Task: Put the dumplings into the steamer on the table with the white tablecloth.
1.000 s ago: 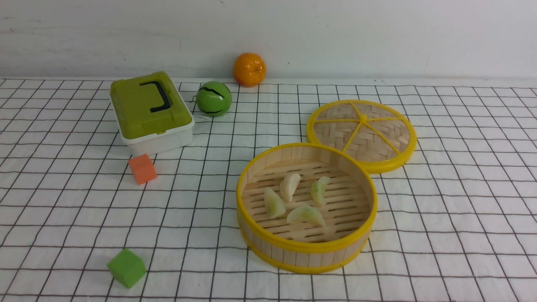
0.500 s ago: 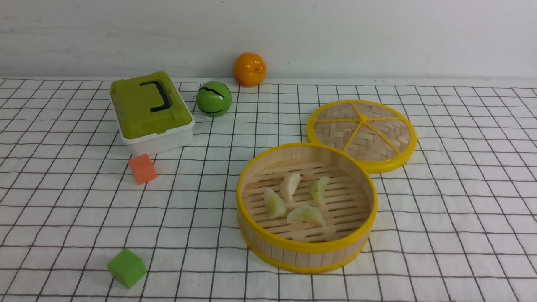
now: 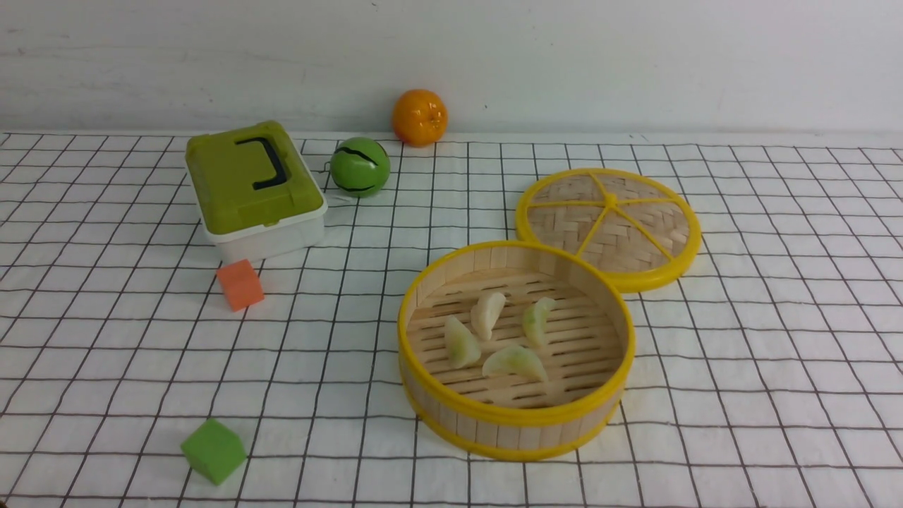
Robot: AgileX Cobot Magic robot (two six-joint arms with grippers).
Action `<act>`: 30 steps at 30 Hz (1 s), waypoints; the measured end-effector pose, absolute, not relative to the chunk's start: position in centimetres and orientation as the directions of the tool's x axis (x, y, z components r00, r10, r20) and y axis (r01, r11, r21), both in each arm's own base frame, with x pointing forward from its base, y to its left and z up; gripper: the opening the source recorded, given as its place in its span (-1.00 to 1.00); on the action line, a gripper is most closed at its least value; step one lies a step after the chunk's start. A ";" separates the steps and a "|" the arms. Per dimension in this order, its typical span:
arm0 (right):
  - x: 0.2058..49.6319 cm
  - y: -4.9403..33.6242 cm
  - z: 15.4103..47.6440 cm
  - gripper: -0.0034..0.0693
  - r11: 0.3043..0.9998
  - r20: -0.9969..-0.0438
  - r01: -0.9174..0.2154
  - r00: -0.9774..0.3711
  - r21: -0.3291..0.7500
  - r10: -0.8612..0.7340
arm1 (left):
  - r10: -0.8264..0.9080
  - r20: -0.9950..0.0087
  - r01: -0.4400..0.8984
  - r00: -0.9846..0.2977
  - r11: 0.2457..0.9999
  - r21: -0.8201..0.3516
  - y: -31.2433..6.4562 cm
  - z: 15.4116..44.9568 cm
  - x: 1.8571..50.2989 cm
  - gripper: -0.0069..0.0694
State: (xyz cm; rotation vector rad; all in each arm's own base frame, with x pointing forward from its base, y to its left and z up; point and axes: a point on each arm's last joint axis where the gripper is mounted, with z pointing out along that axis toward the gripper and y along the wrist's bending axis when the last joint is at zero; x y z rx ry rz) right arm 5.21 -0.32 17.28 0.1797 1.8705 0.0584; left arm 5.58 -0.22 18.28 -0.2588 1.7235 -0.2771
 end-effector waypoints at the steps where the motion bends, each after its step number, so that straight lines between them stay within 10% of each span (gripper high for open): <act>1: 5.2 -0.3 17.3 -0.76 0.987 -0.944 0.094 -0.292 0.131 0.154 | -0.283 -0.940 -0.013 -0.192 0.958 -0.286 -0.2 18.1 5.5 -0.85; 30: 5.2 -0.3 17.3 -0.68 0.987 -0.944 0.094 -0.292 0.131 0.154 | -0.243 -0.935 -0.108 -0.258 0.969 -0.222 0.3 17.3 5.3 -0.85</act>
